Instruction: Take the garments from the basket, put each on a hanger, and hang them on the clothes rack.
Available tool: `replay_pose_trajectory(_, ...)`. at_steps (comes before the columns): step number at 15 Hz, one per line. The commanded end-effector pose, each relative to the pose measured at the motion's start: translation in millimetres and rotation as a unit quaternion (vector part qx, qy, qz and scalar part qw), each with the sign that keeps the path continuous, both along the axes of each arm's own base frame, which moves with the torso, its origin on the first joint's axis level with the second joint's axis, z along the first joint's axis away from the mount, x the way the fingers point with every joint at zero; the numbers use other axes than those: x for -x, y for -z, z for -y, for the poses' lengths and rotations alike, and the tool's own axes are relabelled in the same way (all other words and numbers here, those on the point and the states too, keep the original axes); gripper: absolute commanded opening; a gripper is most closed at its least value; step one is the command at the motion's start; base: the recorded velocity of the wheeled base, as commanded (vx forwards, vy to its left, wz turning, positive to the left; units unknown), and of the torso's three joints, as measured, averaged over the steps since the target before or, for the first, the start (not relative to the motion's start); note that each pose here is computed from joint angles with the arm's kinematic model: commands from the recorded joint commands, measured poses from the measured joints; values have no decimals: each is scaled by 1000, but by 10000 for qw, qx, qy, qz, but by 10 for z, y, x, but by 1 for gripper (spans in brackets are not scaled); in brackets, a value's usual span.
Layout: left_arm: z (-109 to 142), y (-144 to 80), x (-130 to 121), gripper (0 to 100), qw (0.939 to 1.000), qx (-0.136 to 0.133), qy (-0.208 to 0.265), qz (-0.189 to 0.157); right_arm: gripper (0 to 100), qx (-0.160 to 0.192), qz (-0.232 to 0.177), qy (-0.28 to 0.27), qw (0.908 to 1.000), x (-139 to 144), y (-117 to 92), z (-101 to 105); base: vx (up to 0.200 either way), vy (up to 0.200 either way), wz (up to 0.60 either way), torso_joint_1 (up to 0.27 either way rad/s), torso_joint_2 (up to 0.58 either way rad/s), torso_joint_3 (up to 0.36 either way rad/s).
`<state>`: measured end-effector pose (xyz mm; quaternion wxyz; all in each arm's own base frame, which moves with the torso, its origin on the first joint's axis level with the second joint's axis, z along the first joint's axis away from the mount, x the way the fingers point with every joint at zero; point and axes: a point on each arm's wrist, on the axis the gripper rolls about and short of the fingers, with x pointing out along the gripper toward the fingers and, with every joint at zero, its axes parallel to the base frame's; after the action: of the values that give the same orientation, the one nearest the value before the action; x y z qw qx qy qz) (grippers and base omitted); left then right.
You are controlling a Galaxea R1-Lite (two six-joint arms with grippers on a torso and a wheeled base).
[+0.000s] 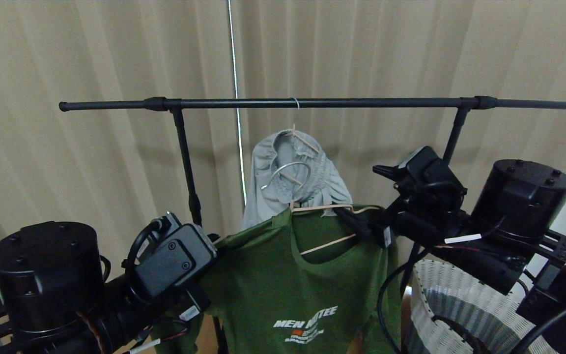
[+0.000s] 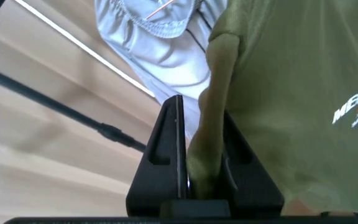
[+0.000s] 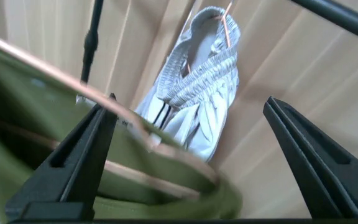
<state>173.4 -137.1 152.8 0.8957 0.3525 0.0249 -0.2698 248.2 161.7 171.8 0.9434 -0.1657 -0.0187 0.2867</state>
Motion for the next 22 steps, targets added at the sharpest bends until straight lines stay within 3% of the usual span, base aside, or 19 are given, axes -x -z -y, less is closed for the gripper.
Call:
replay_pose_trajectory(1, 8, 0, 6, 0, 10000, 1, 21, 1, 100, 119, -59, -50, 9999, -60, 78, -66, 0, 0, 0, 0, 0, 0)
replay_pose_trajectory(4, 0, -19, 28, 0, 9998, 69, 190, 6, 100, 221, 11, -189, 9996, -59, 97, -162, 0, 0, 0, 0, 0, 0)
replay_pose_trajectory(11, -26, -51, 50, 0, 9997, 127, 196, 59, 100, 189, 32, -433, 9989, -32, 84, -173, 0, 0, 0, 0, 0, 0)
replay_pose_trajectory(12, -26, -51, 50, 0, 9997, 127, 196, 59, 0, 189, 32, -433, 9989, -32, 84, -173, 0, 0, 0, 0, 0, 0)
replay_pose_trajectory(21, -59, -60, 82, 0, 9996, 157, 202, 76, 0, 98, 118, -422, 9990, 11, 17, -142, 0, 0, 0, 0, 0, 0)
replay_pose_trajectory(22, -67, -57, 99, 100, 9993, 189, 310, 52, 0, 90, 130, -422, 9990, 15, 8, -139, 0, 0, 0, 0, 0, 0)
